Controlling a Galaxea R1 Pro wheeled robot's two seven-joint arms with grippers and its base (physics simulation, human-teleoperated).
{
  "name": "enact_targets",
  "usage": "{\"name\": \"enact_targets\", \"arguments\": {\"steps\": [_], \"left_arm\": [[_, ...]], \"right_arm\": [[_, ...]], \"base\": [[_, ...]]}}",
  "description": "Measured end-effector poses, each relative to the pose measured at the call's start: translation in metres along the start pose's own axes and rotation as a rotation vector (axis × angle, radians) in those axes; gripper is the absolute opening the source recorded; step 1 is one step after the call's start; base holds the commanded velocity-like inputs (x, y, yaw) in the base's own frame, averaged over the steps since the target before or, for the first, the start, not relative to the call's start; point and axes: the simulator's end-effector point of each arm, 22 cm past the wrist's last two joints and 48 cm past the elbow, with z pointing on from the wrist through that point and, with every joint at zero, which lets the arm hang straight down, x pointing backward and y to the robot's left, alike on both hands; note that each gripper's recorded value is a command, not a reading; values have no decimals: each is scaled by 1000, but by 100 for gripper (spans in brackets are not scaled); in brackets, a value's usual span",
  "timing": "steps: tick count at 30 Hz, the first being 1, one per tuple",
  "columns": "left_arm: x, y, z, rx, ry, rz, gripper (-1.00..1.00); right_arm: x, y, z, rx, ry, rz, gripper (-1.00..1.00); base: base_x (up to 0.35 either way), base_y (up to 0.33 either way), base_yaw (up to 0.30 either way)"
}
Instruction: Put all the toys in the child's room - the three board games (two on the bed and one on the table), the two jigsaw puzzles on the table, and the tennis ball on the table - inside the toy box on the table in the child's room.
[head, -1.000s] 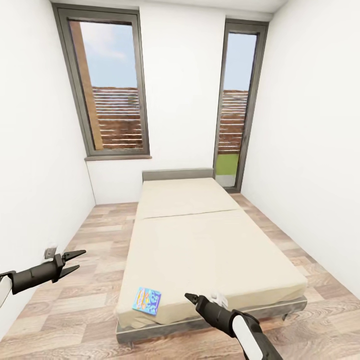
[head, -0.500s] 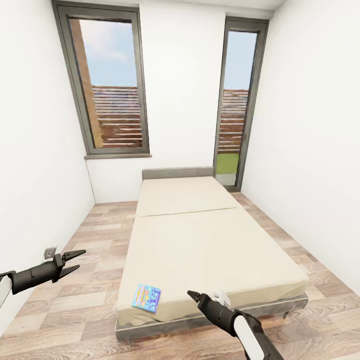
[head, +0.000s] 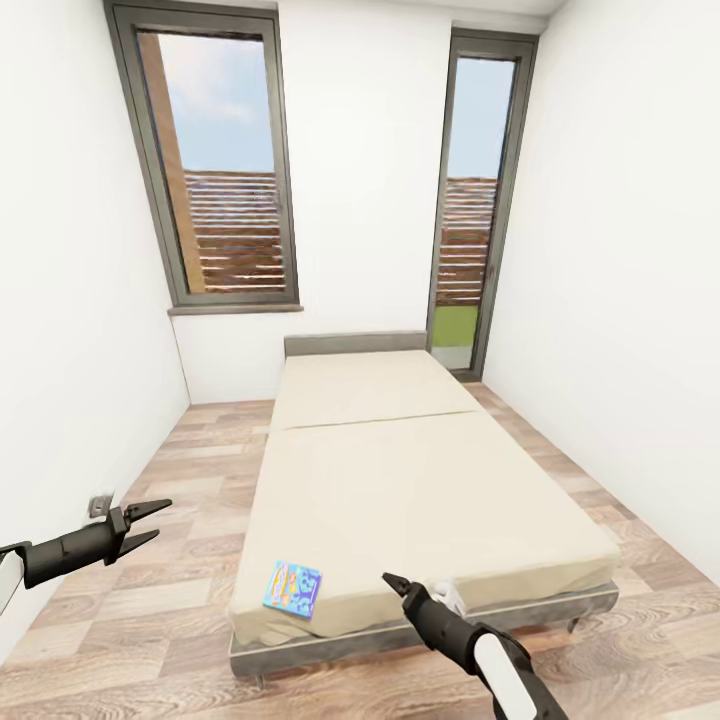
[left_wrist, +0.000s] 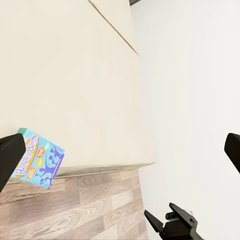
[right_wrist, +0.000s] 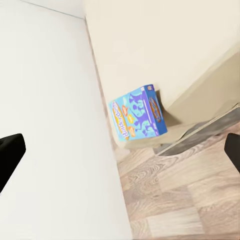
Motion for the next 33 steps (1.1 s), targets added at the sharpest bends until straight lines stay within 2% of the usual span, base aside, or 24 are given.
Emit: {"name": "enact_targets", "arguments": {"steps": [6, 10, 12, 18, 26, 33], "left_arm": [[5, 9, 3, 1, 1, -1, 100], [9, 16, 5, 0, 2, -2, 100], [10, 19, 5, 1, 2, -2, 100], [15, 28, 7, 3, 0, -2, 100], [22, 40, 10, 9, -3, -3, 100], [26, 50, 10, 13, -9, -4, 100]], "right_arm": [[12, -4, 8, -13, 9, 25, 100], [17, -4, 12, -47, 10, 61, 100], [20, 1, 14, -87, 11, 86, 100], [24, -1, 17, -127, 11, 103, 100], [28, -14, 22, -139, 6, 126, 100], [38, -34, 28, -144, 8, 211, 100]], "base": [[0, 0, 0], [0, 0, 0], [0, 0, 0], [0, 0, 0], [0, 0, 0], [0, 0, 0]]}}
